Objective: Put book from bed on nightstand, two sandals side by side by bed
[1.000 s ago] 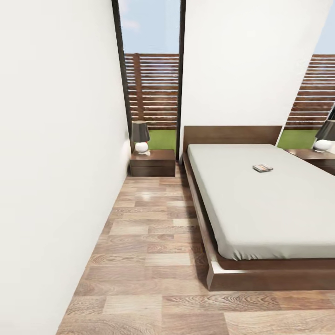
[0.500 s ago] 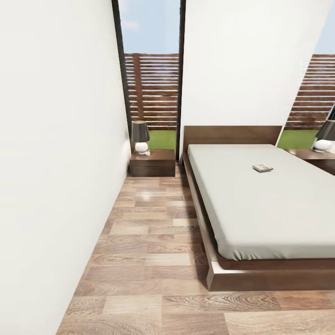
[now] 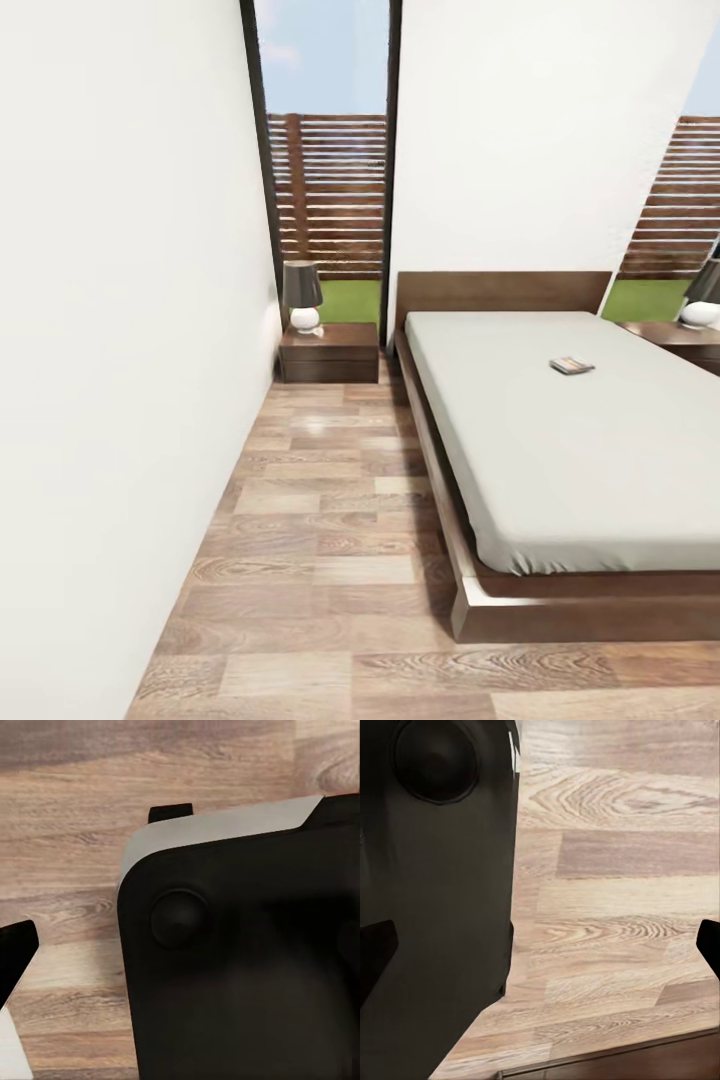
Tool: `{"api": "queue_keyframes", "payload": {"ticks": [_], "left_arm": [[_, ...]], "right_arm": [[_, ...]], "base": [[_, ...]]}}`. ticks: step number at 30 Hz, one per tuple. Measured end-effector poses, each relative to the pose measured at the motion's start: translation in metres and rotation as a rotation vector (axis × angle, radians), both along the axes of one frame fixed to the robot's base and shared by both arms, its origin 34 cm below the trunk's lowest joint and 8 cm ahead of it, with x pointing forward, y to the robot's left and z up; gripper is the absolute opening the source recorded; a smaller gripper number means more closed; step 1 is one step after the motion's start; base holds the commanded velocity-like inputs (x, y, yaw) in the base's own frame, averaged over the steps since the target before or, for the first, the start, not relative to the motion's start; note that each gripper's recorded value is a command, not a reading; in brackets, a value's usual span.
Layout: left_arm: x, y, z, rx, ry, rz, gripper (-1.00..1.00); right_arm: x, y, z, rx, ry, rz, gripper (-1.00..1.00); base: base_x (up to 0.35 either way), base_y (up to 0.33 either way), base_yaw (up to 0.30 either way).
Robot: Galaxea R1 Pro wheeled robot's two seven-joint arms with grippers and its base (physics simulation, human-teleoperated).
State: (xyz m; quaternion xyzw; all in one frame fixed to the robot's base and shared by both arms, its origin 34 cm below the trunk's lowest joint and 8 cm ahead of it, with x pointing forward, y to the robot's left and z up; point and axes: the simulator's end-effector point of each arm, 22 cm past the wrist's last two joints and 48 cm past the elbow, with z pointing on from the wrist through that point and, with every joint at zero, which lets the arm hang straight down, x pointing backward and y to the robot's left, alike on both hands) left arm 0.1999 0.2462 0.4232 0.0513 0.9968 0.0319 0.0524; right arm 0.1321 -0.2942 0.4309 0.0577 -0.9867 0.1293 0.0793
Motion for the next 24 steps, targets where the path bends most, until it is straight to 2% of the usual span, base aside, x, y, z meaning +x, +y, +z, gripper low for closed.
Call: {"api": "queue_keyframes", "payload": {"ticks": [24], "left_arm": [[-0.0001, -0.0009, 0.0, -0.001, 0.001, 0.0, 1.0]], "right_arm": [[0.0, 0.0009, 0.0, 0.0, 0.0, 0.0, 1.0]], "base": [[0.147, 0.111, 0.0]]}}
